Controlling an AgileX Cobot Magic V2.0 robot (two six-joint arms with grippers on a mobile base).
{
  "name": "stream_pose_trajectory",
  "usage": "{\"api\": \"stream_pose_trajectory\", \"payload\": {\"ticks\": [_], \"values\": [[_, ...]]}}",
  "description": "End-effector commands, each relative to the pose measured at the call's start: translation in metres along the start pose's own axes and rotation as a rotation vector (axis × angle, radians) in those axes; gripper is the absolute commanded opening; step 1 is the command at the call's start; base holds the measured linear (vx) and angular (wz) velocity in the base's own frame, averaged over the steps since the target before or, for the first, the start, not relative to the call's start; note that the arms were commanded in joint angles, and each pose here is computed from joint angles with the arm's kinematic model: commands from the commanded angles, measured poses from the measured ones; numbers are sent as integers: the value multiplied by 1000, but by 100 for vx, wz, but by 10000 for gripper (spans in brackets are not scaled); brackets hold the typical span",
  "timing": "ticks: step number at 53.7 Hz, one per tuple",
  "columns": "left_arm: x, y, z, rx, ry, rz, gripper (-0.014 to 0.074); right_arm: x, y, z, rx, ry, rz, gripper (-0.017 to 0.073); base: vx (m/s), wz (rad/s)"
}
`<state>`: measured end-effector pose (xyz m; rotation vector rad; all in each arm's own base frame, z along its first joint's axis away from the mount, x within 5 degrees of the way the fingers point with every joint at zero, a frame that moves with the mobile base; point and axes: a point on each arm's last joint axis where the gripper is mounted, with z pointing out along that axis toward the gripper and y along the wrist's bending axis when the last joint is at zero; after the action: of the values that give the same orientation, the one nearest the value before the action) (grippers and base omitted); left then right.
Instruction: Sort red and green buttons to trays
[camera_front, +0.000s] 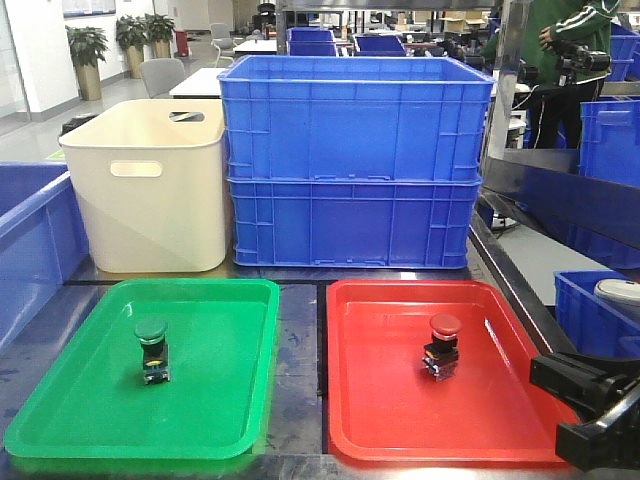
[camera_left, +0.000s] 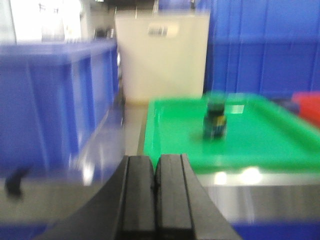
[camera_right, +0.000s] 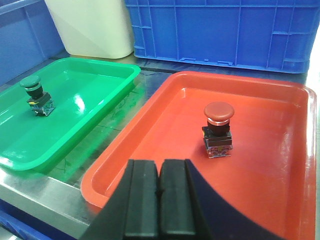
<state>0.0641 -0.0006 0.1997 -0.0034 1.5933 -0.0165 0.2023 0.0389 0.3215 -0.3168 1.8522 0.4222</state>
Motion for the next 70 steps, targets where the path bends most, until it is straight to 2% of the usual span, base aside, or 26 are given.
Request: {"api": "stream_pose_trajectory", "payload": {"ticks": [1, 4, 7, 13, 15, 39, 42, 44, 46, 47, 50, 53, 54, 58, 59, 63, 64, 68, 70], "values": [[-6, 1, -6, -23, -25, 45, -6, -12, 0, -6, 23, -50, -21, -8, 0, 0], [-5, 1, -11, -24, -41, 68, -6, -12, 0, -6, 23, -50, -21, -8, 0, 0], [-6, 1, -10, -25, -46, 68, -6, -12, 0, -6, 22, -49, -22, -8, 0, 0], [-7, 1, -10, -23, -60, -6, -6, -12, 0, -6, 22, -49, -21, -8, 0, 0], [-8, 1, -10, -22, -61, -13, -6, -12, 0, -6, 23, -49, -20, -8, 0, 0], [-8, 1, -10, -23, -63, -13, -6, -12, 0, -6, 18, -49, -19, -8, 0, 0], [-8, 1, -10, -23, -63, -13, -6, -12, -2, -4, 38, -47, -16, -8, 0, 0], [-8, 1, -10, -23, -63, -13, -6, -12, -4, -4, 55, -55, -4, -8, 0, 0], [-8, 1, -10, -23, -63, -13, -6, -15, -5, -4, 59, -87, 64, -8, 0, 0], [-8, 1, -10, -23, -63, -13, -6, -15, -4, -4, 58, -98, 78, -8, 0, 0], [-8, 1, -10, -23, -63, -13, -6, -17, -6, -6, 98, -163, 136, -8, 0, 0], [-8, 1, -10, -23, -63, -13, -6, -15, -8, -10, 166, -220, 166, -8, 0, 0], [-8, 1, -10, -23, -63, -13, -6, -12, -9, -11, 198, -218, 143, -8, 0, 0], [-8, 1, -10, -23, -63, -13, -6, 1, -10, -19, 321, -170, 141, -8, 0, 0], [-8, 1, -10, -23, -63, -13, -6, 7, -11, -22, 353, -128, 168, -8, 0, 0], [-8, 1, -10, -23, -63, -13, -6, 18, -4, -32, 368, -1, 70, -8, 0, 0], [-8, 1, -10, -23, -63, -13, -6, 21, -1, -37, 356, 21, 1, -8, 0, 0], [-8, 1, -10, -23, -63, -13, -6, 32, 7, -53, 320, 9, -90, -8, 0, 0], [-8, 1, -10, -23, -63, -13, -6, 40, 10, -62, 306, -39, -103, -8, 0, 0]]}}
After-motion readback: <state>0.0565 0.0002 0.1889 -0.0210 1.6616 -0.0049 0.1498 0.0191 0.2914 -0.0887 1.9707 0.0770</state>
